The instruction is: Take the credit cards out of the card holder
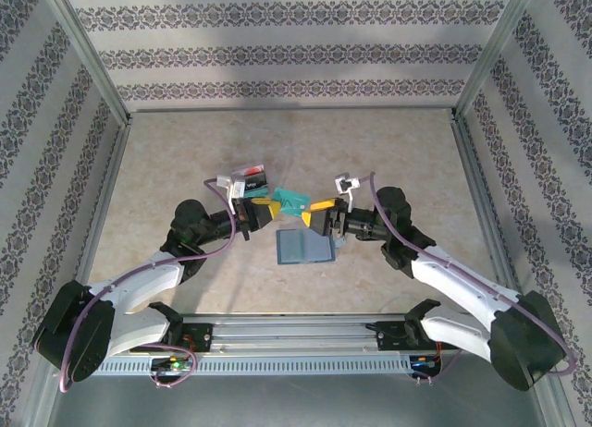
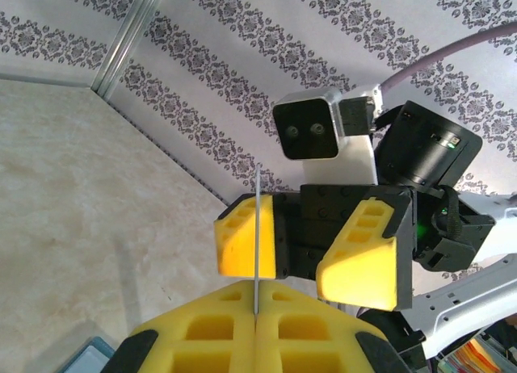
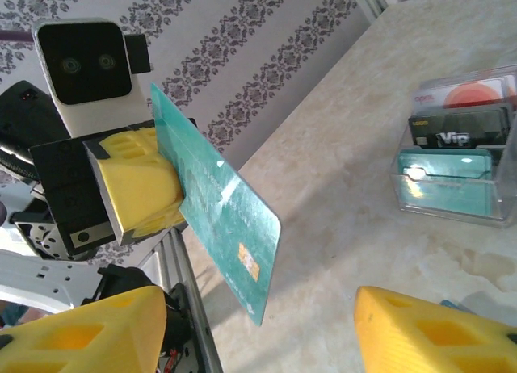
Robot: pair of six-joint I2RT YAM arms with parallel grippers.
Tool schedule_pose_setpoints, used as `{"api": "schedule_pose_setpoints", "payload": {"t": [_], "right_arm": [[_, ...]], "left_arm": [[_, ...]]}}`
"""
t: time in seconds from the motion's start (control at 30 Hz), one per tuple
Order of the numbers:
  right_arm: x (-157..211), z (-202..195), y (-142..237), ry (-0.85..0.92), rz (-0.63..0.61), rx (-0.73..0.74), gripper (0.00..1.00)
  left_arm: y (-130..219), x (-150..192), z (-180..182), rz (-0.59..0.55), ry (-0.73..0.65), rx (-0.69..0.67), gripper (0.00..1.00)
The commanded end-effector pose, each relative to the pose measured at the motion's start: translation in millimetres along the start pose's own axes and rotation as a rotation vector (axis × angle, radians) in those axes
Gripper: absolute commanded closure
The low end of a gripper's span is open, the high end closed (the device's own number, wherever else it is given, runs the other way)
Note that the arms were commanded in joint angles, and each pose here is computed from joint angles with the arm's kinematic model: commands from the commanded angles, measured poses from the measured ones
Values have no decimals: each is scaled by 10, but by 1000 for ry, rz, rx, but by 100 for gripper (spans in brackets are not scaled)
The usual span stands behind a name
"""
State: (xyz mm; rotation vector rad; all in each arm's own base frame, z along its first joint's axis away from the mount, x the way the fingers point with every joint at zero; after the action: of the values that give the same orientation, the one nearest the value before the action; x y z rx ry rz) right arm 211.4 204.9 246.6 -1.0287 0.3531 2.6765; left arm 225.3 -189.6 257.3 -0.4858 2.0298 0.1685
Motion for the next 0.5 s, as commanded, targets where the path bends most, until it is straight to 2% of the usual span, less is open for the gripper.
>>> {"api": "schedule_pose_setpoints", "payload": {"t": [0.0,0.17,0.3,0.47], "right_arm": [[-199,240,-71,81,-36,-113,42],[-212,297,-173,96,-23,-158,50],[-217,318,-202,104,-20,-174,72],[-209,363,-164,126,-20,-188,91]], "left_arm": [[-5,-86,-91,-46,-27,51,100],[-8,-84,-86,-51,-24,55,100],[-16,-89,-83,-60,-19,63,100],[-21,-77,-72,-57,-8,66,100]]}}
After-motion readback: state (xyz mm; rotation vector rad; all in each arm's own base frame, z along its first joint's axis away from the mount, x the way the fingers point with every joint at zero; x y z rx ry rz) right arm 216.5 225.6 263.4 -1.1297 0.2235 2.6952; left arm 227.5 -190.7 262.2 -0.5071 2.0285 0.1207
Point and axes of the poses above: each hand's point on the last joint's axis, 136 mm out from that joint toward the fingers, its own y axis back along the fingers, its own z axis along the line the jaws close on, x = y × z, the point moved 7 cm from there along y, back along the fingers, and after that the axes turned 5 degrees about -y, right-handed, at the moved point
